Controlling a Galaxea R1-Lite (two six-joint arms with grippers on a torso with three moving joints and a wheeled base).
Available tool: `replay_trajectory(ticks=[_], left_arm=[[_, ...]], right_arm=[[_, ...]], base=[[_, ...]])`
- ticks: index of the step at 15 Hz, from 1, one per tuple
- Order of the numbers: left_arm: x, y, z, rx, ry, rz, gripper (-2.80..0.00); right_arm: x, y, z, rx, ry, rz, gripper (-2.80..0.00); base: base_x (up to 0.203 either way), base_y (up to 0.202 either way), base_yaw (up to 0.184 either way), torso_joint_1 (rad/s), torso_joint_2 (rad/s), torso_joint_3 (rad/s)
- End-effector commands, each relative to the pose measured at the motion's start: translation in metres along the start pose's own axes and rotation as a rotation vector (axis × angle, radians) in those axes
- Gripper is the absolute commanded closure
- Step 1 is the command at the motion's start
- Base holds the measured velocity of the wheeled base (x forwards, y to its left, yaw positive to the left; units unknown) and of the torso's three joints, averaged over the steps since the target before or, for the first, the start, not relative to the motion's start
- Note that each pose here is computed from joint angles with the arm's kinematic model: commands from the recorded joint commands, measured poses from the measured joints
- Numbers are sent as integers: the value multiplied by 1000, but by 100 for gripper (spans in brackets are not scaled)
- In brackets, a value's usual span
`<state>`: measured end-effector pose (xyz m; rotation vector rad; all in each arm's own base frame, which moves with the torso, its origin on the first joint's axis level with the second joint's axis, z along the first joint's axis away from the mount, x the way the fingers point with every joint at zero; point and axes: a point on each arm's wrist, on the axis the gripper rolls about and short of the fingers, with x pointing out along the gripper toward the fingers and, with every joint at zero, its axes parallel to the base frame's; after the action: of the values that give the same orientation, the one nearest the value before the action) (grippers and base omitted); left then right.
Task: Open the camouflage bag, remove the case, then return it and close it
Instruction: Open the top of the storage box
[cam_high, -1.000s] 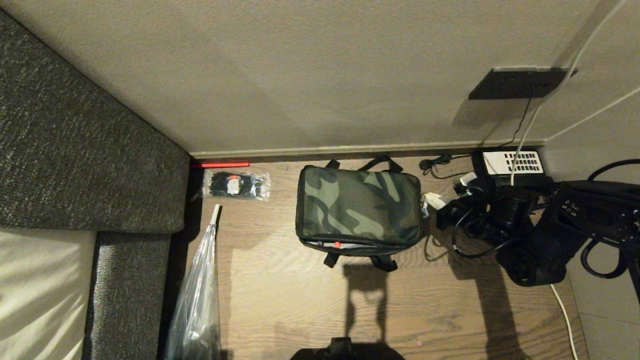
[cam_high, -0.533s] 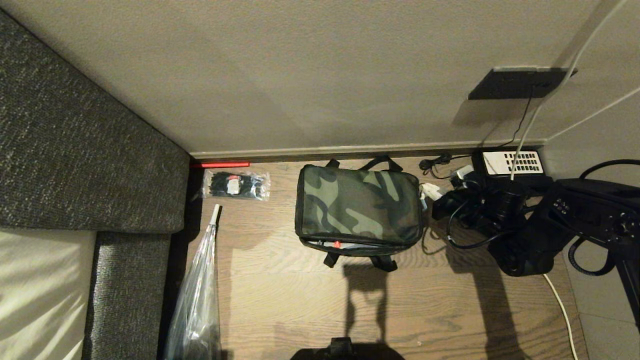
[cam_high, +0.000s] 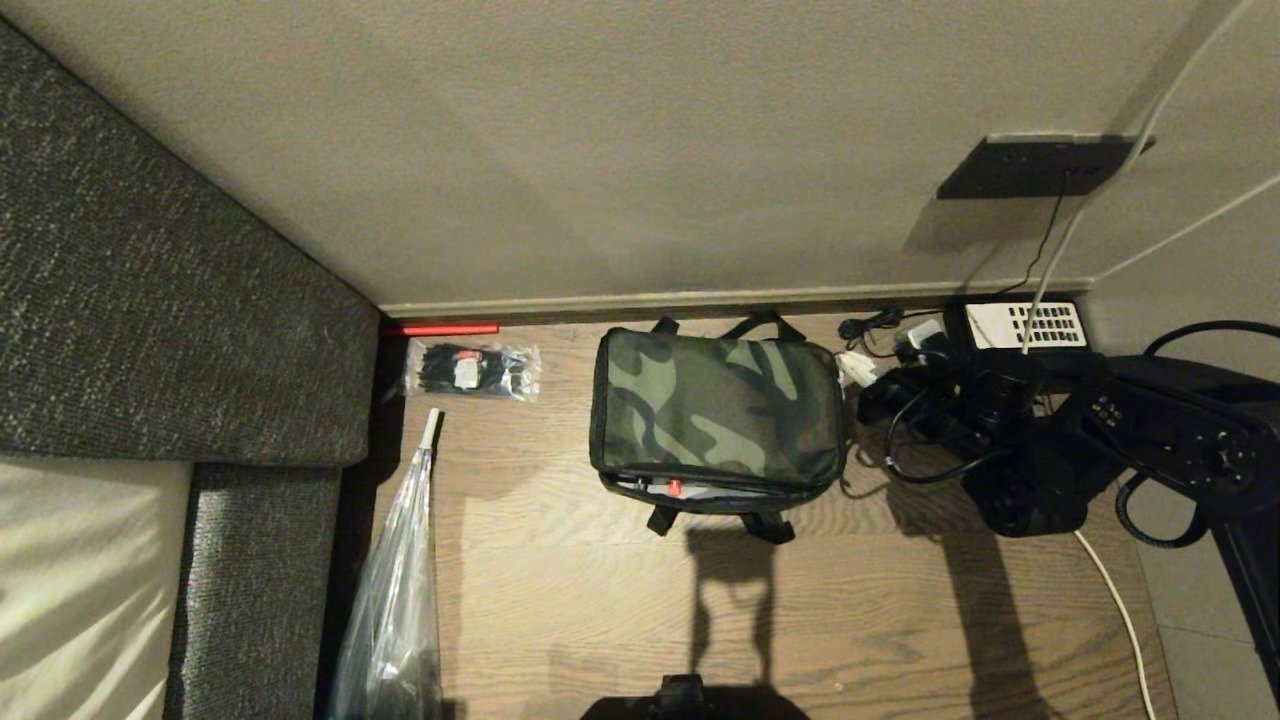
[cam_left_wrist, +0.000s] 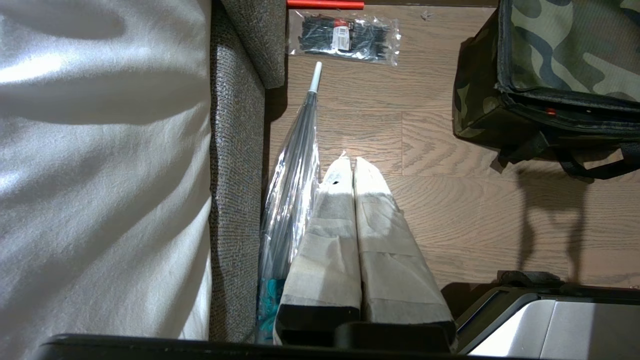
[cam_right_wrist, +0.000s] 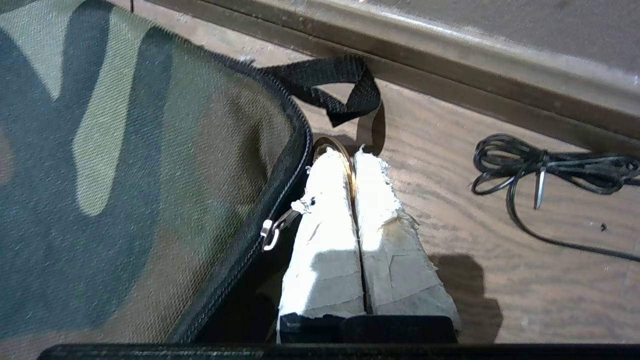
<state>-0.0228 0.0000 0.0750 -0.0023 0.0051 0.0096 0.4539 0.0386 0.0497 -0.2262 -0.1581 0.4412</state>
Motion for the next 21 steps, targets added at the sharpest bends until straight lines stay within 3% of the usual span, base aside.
replay_trajectory(ticks=[1, 12, 21], left_arm=[[0, 0, -1, -1, 1, 1, 0], [0, 0, -1, -1, 1, 1, 0], [0, 0, -1, -1, 2, 1, 0]], right_arm=[[4, -1, -2, -11, -23, -2, 0], [12, -4, -3, -16, -54, -11, 0], [-18, 10, -16, -13, 77, 11, 0]], base=[[0, 0, 0, 0, 0, 0], [0, 0, 0, 0, 0, 0], [0, 0, 0, 0, 0, 0]])
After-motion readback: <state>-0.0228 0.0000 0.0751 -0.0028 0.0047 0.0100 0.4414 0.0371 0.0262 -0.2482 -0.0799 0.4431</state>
